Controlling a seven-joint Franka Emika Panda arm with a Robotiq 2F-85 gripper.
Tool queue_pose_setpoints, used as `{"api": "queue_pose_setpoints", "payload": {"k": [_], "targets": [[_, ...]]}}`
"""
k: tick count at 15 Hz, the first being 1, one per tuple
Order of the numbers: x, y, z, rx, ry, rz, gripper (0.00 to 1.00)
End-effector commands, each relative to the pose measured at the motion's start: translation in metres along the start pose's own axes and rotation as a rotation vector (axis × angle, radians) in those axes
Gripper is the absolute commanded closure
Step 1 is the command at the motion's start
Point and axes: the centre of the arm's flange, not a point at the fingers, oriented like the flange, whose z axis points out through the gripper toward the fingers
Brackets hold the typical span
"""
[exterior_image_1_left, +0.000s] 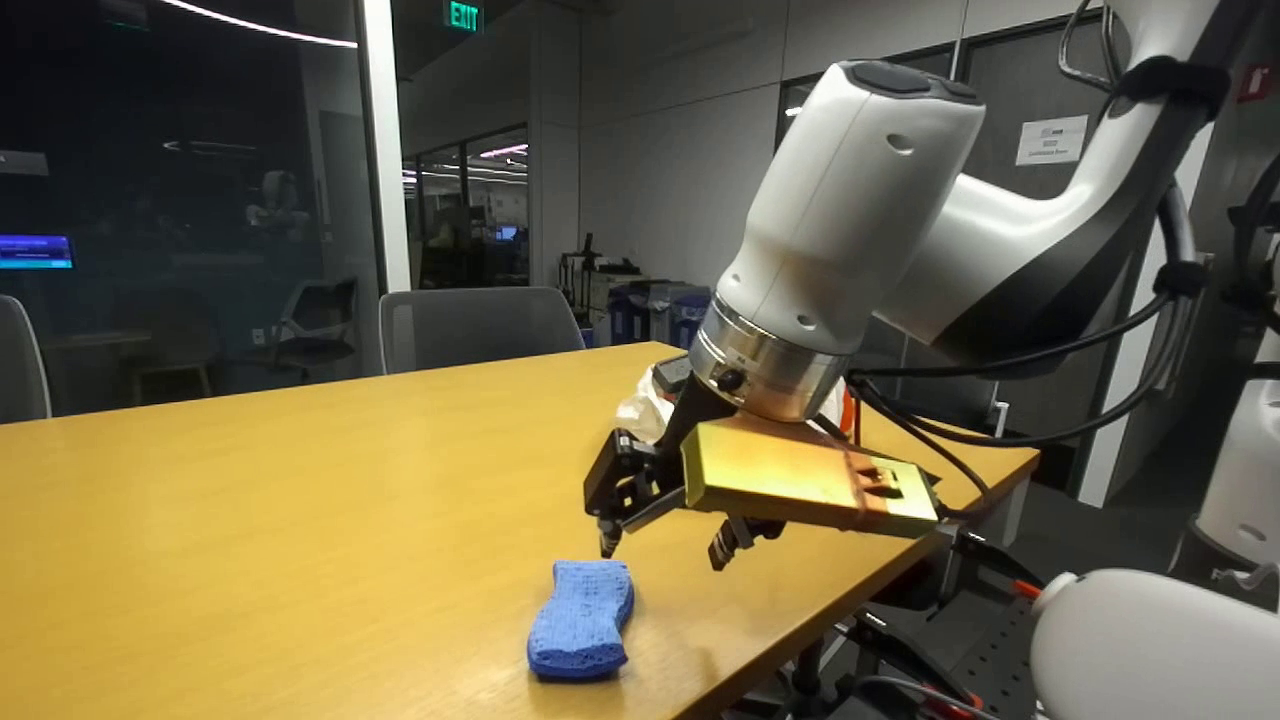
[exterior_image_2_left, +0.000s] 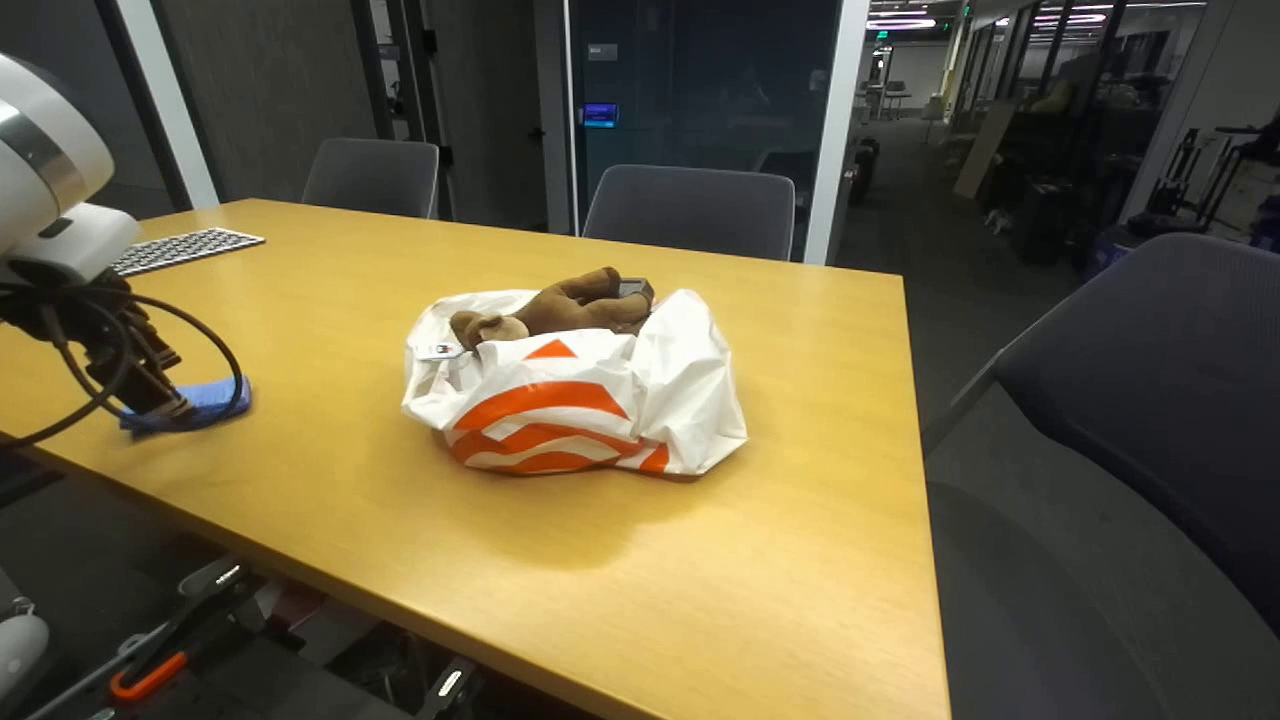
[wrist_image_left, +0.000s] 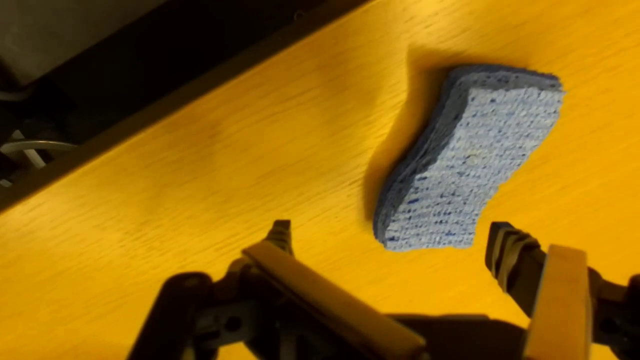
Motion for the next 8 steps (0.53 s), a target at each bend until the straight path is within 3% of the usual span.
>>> {"api": "queue_pose_setpoints", "payload": {"k": [1,4,8], "targets": [[0.015,-0.027,-0.021,0.063,-0.098,-0.050,0.00],[0.028,-0.038,-0.005,0.065,-0.109,-0.034,0.00],[0.038,-0.051,0.021,-0.013,-0.118,0.050,0.00]]}}
